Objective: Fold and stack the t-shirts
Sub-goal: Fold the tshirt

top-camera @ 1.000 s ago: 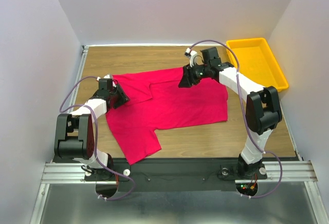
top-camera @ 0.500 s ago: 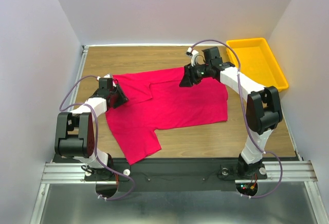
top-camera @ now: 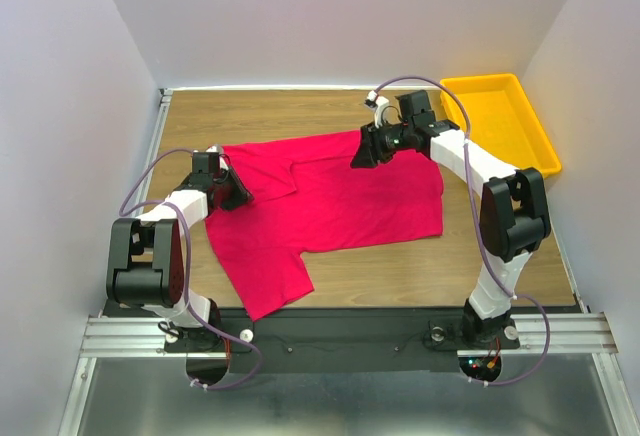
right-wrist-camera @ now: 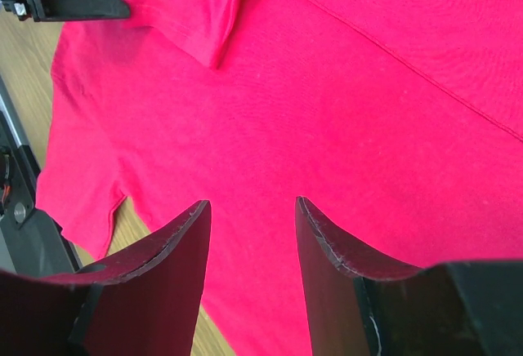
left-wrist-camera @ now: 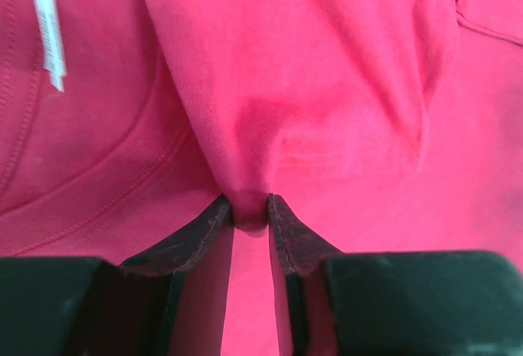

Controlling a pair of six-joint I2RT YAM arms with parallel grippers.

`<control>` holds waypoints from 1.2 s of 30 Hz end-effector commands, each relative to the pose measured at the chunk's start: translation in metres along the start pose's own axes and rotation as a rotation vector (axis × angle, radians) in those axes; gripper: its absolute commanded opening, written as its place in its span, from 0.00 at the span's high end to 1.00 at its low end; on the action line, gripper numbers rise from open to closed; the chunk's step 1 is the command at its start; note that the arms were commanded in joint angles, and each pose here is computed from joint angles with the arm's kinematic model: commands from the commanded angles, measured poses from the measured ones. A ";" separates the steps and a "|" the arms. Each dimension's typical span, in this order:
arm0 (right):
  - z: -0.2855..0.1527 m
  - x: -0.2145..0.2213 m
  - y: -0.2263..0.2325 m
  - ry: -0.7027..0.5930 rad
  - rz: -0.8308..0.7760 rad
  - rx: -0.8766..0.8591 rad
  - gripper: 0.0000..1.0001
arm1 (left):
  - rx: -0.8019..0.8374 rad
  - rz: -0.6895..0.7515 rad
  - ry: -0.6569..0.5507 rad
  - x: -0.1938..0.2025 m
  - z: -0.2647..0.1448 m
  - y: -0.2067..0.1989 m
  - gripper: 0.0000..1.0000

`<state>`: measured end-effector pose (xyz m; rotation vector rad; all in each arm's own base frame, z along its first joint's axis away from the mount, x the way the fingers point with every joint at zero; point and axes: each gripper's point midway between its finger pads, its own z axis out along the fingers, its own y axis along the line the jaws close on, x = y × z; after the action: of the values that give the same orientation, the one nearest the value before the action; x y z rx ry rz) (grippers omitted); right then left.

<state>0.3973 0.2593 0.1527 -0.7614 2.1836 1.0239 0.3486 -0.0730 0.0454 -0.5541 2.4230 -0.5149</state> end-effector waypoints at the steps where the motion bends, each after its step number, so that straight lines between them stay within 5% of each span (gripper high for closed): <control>1: -0.018 -0.025 0.014 -0.069 -0.052 -0.014 0.48 | 0.063 -0.002 -0.008 -0.006 -0.010 -0.018 0.69; 15: -0.022 -0.026 0.011 -0.077 -0.046 -0.016 0.48 | 0.078 -0.039 0.012 -0.006 -0.020 -0.016 0.81; 20: -0.022 -0.025 0.011 -0.075 -0.046 -0.019 0.48 | 0.090 -0.096 0.037 -0.004 -0.023 -0.008 0.77; 26: -0.023 -0.026 0.010 -0.079 -0.050 -0.014 0.48 | 0.132 -0.128 0.082 0.007 -0.023 -0.003 0.57; 31: -0.025 -0.026 0.009 -0.082 -0.065 -0.006 0.48 | 0.176 -0.132 0.088 0.007 -0.033 -0.006 0.51; 36: -0.031 -0.022 0.006 -0.082 -0.105 0.034 0.48 | 0.091 -0.056 -0.095 -0.029 -0.065 -0.003 0.50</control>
<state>0.3981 0.2514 0.1600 -0.7550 2.1652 1.0196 0.3216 -0.0635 0.0625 -0.6794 2.4258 -0.7145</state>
